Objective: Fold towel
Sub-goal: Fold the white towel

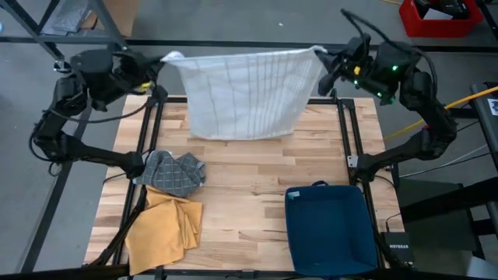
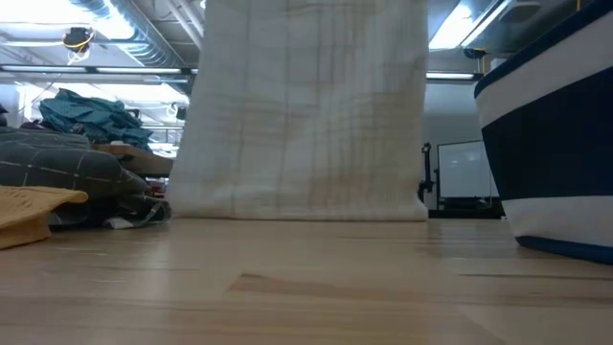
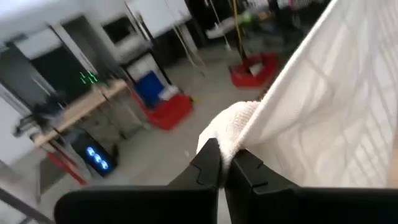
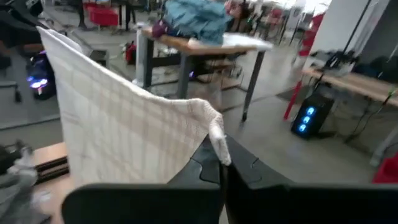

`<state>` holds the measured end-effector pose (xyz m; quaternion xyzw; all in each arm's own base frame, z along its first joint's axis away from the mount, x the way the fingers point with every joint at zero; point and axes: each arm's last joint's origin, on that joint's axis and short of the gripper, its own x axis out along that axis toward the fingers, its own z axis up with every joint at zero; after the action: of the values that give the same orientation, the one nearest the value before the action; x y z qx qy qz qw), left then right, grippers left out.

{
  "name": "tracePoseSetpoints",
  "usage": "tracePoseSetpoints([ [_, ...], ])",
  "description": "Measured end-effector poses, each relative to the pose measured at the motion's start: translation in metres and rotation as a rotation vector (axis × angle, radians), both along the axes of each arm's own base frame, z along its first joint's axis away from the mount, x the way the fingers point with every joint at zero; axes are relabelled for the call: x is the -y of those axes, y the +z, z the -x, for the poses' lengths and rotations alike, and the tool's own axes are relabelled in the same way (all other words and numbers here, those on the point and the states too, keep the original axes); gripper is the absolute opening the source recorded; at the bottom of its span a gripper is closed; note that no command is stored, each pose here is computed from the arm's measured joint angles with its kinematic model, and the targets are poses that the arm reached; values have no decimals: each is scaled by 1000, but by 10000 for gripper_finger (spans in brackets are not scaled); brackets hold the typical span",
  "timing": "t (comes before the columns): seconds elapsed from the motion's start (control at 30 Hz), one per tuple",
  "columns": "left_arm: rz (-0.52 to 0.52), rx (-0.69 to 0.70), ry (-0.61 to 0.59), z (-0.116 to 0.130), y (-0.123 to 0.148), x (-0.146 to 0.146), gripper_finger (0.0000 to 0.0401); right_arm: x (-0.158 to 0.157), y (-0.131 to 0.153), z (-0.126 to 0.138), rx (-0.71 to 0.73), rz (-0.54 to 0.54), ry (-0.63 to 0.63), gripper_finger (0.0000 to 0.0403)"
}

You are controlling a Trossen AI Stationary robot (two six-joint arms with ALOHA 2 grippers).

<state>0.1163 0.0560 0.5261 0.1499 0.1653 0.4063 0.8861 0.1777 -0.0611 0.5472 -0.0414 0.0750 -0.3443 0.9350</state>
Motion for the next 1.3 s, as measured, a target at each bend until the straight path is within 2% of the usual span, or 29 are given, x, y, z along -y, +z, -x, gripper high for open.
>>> tracePoseSetpoints([
  [0.17,101,-17,-30,-1,-9,7,0,-12,-8,-2,-22,-100,49,1],
  [0.47,172,15,-137,-6,-12,23,0,-32,-9,-5,31,-195,142,1],
  [0.73,341,10,-194,-5,-24,39,0,-50,-14,-6,5,-260,213,1],
  [0.9,433,-19,-178,-10,-32,44,0,-55,-25,-9,-57,-315,161,1],
  [1.07,471,-57,-163,-24,-39,47,0,-59,-32,-17,-90,-347,145,1],
  [1.2,427,-169,-70,-31,-50,46,0,-58,-40,-24,-157,-341,120,1],
  [1.3,369,-247,51,-33,-57,43,0,-56,-47,-27,-231,-291,37,1],
])
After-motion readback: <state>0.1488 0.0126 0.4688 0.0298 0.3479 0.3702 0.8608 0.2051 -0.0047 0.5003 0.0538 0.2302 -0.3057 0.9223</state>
